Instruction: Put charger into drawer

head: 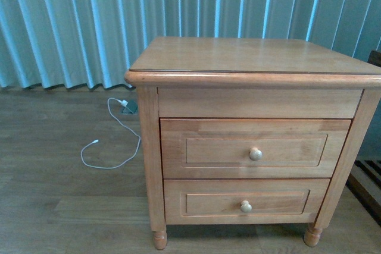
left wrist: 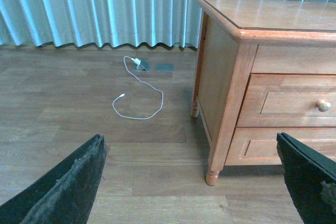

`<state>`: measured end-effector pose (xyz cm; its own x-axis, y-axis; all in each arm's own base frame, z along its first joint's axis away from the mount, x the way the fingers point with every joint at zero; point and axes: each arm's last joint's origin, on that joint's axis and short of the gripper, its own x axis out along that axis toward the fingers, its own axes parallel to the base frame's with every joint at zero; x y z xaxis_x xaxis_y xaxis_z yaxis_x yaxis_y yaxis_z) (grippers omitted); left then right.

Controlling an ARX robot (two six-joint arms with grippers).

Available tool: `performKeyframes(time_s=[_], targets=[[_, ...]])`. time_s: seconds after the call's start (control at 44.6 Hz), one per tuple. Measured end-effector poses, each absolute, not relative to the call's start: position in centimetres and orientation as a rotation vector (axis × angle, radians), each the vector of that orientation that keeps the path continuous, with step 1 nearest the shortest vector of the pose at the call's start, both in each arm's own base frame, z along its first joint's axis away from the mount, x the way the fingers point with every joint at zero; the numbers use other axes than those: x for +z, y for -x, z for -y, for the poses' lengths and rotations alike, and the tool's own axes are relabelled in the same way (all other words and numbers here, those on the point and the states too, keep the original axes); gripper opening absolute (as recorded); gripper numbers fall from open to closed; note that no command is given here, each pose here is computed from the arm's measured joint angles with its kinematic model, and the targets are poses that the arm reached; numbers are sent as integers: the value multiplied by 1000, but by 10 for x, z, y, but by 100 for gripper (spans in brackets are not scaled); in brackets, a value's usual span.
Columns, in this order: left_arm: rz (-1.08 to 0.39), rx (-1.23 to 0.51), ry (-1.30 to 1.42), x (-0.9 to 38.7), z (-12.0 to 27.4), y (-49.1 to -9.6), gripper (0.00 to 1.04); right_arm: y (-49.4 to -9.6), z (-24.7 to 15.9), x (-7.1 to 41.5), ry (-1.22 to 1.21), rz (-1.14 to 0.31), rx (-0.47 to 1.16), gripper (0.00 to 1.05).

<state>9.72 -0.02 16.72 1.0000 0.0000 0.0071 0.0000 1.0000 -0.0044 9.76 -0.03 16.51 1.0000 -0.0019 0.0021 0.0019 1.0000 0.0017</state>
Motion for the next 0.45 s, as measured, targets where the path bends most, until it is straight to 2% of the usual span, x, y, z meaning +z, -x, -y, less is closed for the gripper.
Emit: performKeyframes(time_s=[0.134,0.358,0.448], targets=[[7,0,4,167,0,-97,99,-98,0,165,0,2,-2,3],[7,0,4,167,0,-97,99,-98,0,165,-1,2,-2,50],[7,0,4,167,0,-97,99,-98,0,165,-1,2,-2,64]])
